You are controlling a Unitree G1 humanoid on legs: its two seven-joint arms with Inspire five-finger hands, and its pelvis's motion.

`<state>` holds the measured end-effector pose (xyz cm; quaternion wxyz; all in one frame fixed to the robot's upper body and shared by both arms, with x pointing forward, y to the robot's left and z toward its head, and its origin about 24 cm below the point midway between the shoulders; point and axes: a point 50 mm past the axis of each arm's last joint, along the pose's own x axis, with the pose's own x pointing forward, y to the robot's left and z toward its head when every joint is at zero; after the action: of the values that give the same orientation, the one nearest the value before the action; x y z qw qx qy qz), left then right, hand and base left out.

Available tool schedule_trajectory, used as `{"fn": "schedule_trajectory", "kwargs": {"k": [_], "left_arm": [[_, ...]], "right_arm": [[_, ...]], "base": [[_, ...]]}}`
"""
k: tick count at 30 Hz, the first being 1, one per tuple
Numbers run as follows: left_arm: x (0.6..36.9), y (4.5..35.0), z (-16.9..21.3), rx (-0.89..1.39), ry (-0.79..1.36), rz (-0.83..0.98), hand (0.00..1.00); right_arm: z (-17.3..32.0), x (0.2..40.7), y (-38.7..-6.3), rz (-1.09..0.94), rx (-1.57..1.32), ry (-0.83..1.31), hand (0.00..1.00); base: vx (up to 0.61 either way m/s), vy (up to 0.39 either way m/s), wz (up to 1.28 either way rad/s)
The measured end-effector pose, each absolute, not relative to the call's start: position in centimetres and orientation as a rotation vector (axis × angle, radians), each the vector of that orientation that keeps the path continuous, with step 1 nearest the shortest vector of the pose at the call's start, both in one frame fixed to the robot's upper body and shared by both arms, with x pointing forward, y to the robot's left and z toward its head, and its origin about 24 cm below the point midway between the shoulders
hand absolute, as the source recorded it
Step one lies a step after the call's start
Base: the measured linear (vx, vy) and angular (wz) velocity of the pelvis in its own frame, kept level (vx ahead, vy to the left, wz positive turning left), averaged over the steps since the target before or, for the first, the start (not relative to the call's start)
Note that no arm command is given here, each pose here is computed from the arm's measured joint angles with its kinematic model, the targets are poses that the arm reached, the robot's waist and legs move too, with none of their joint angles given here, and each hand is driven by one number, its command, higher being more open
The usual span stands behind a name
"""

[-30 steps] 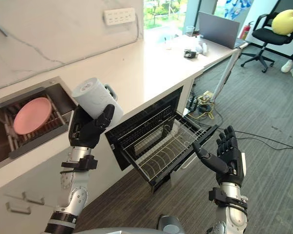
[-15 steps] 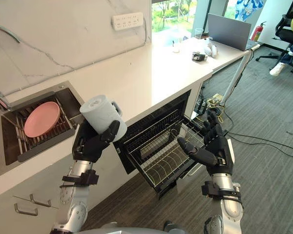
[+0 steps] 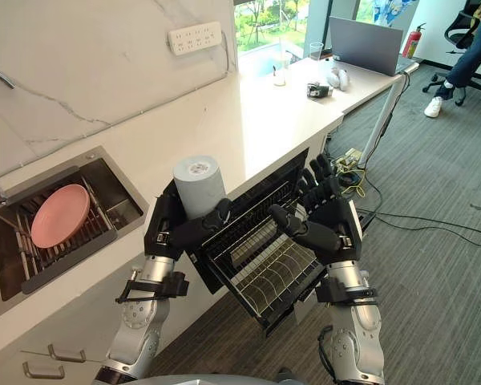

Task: Walk over to the sink, pick up the cup, carry it to the dishwasher, place the cup inside the dishwasher, then close the dishwasher door

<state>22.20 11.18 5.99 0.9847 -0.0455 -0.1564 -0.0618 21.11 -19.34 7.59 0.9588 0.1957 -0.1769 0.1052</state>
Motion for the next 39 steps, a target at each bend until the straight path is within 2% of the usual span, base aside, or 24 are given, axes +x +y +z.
{"fn": "schedule_trajectory", "kwargs": {"k": [5,12,36,37,39], "left_arm": [[22.3,9.6,5.9,0.038,-0.338,-0.146,0.00],[22.2,8.0,6.2,0.079,-0.370,-0.215,0.00],[21.7,6.6,6.4,0.143,-0.416,-0.293,0.00],[21.6,6.5,6.5,0.144,-0.425,-0.300,0.00],[21.6,6.4,6.6,0.148,-0.435,-0.311,0.00]], "right_arm": [[7.9,21.5,-18.0,0.272,0.416,-0.364,1.00],[8.7,22.0,-17.1,0.294,0.429,-0.375,1.00],[7.8,23.0,-14.7,0.420,0.270,-0.183,1.00],[7.8,23.0,-14.7,0.420,0.268,-0.180,0.00],[7.8,23.1,-14.8,0.416,0.266,-0.179,0.00]], "base": [[0.00,0.003,-0.04],[-0.01,0.010,-0.06],[0.00,0.000,0.00],[0.00,0.000,0.00],[-0.02,-0.013,0.00]]}}
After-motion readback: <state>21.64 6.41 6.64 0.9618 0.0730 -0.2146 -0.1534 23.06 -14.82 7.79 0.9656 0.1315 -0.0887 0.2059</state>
